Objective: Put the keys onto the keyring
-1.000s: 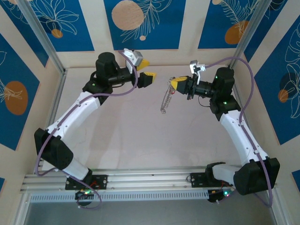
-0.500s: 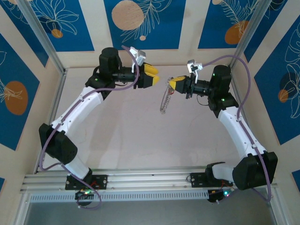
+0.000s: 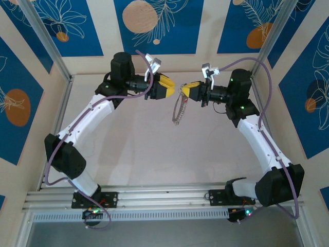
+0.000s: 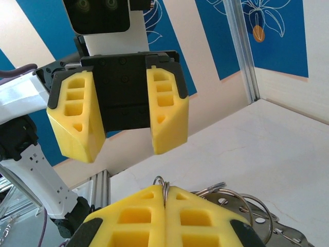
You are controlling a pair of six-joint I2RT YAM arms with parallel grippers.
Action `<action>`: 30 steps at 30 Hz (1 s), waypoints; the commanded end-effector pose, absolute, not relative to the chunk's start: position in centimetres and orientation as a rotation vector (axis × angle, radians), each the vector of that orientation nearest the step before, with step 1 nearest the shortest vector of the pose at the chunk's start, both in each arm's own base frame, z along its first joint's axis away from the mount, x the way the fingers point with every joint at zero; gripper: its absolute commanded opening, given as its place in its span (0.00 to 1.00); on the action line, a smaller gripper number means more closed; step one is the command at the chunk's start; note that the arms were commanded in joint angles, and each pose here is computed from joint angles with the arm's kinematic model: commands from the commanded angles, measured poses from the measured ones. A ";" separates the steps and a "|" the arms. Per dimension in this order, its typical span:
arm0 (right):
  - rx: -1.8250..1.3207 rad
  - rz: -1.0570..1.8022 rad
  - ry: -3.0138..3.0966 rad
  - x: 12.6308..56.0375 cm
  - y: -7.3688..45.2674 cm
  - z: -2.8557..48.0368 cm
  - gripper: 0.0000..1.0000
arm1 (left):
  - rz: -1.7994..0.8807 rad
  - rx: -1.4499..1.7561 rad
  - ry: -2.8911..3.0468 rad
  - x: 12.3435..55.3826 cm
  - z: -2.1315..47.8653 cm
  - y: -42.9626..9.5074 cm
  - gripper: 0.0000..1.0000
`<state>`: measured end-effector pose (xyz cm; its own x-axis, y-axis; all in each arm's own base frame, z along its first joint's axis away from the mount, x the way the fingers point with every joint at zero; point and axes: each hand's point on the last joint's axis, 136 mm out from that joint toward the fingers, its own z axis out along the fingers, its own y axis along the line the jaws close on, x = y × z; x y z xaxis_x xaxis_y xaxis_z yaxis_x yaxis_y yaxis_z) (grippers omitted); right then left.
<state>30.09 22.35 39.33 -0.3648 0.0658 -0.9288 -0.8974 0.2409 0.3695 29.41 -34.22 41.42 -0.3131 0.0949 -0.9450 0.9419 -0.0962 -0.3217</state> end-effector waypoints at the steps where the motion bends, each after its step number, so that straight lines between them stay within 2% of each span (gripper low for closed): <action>1: -0.842 1.295 1.520 29.5 22.9 41.1 0.00 | -1.517 1.203 1.444 29.1 41.4 -34.4 0.42; 15: -0.850 1.298 1.521 29.7 23.7 41.0 0.00 | -1.514 1.204 1.464 29.4 40.6 -34.9 0.37; 30: -0.842 1.299 1.531 30.0 23.7 40.7 0.00 | -1.503 1.234 1.468 29.0 40.1 -35.6 0.24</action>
